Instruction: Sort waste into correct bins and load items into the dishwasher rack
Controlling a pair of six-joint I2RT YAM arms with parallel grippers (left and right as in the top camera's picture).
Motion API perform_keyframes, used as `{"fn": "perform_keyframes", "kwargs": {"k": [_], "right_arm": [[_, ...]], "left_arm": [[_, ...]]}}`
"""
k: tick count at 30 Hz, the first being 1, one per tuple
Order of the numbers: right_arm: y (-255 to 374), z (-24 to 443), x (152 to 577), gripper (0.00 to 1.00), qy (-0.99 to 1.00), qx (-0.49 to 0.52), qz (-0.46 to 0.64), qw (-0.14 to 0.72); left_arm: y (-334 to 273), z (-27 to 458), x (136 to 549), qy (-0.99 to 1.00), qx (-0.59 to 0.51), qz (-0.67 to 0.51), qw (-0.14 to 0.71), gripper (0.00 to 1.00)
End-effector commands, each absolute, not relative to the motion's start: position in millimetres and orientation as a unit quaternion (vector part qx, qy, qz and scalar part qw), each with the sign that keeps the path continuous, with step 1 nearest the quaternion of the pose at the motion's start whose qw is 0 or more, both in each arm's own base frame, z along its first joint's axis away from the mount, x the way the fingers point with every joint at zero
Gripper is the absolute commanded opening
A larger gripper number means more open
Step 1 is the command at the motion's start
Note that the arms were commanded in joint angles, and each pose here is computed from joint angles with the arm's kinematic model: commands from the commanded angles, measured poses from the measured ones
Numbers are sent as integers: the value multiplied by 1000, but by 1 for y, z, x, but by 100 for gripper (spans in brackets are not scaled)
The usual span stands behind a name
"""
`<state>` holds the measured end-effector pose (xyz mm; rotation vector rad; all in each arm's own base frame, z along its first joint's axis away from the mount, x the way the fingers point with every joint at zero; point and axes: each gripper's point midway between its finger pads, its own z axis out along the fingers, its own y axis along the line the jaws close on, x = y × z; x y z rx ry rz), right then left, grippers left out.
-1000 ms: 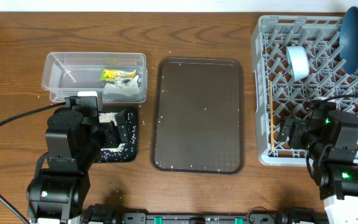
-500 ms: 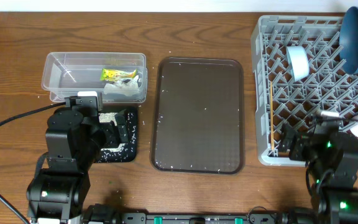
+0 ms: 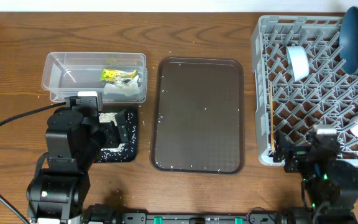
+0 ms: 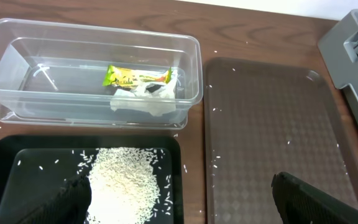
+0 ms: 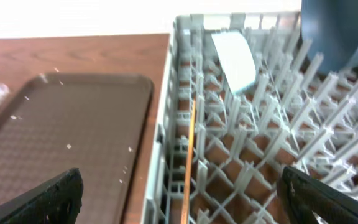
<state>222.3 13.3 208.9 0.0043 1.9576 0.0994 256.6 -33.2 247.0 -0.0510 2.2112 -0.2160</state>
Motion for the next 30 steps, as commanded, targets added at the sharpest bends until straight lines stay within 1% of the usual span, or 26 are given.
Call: {"fn": "perform_keyframes", "kwargs": {"k": [1, 6, 12, 18, 30], "right_arm": [[21, 219, 217, 99, 814, -16, 48, 578], [32, 225, 212, 99, 802, -37, 65, 593], [34, 220, 217, 99, 797, -37, 69, 599], [29, 215, 215, 99, 779, -29, 67, 622], [29, 210, 238, 99, 686, -36, 75, 723]], "left_arm": [[-33, 243, 256, 894, -17, -85, 439, 95], [-33, 243, 256, 894, -17, -85, 439, 95], [-33, 243, 256, 894, -17, -85, 439, 95], [-33, 243, 256, 894, -17, -85, 439, 95], [-33, 243, 256, 894, -17, -85, 439, 95]]}}
